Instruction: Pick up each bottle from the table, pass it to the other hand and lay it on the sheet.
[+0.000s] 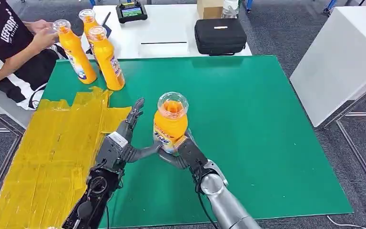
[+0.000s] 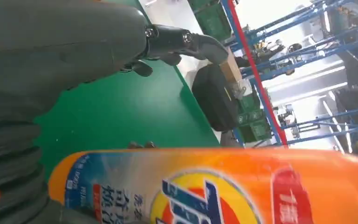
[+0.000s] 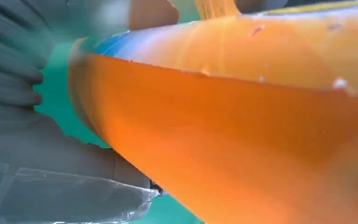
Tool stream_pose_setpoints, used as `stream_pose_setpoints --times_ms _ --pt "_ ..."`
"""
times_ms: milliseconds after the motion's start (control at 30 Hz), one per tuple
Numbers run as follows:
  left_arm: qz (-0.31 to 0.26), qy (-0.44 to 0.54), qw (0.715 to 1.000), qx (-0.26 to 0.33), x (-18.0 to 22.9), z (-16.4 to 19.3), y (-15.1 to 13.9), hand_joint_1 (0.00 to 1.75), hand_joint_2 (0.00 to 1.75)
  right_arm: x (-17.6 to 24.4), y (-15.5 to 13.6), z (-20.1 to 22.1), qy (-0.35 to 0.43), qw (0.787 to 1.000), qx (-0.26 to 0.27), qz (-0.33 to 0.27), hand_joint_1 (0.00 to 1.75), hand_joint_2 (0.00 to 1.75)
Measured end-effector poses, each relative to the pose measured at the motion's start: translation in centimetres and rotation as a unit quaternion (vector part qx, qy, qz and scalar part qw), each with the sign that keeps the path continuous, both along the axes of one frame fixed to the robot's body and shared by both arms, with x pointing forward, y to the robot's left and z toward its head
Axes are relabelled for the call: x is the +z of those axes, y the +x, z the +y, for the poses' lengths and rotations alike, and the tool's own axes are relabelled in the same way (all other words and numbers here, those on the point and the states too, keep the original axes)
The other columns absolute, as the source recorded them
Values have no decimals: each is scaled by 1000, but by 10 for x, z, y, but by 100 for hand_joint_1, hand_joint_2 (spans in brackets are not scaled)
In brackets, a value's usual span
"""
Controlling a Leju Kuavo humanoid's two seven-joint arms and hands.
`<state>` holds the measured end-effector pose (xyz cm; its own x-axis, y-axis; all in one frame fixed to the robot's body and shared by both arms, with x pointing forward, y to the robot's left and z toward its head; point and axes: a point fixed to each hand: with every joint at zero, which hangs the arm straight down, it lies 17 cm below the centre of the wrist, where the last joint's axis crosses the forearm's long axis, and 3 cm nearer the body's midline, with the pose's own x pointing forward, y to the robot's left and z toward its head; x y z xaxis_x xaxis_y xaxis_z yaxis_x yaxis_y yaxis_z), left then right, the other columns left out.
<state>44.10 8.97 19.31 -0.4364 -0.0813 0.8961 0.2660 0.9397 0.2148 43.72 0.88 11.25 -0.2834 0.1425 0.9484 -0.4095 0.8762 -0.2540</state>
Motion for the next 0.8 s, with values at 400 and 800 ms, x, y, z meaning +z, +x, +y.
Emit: stream_pose_setpoints --times_ms 400,800 --pt "4 -2 1000 0 -2 0 0 0 175 -3 -1 9 -12 1000 11 4 175 175" --pt "4 -3 1000 -4 -1 -4 -1 0 175 1 6 12 -12 1000 8 3 175 175"
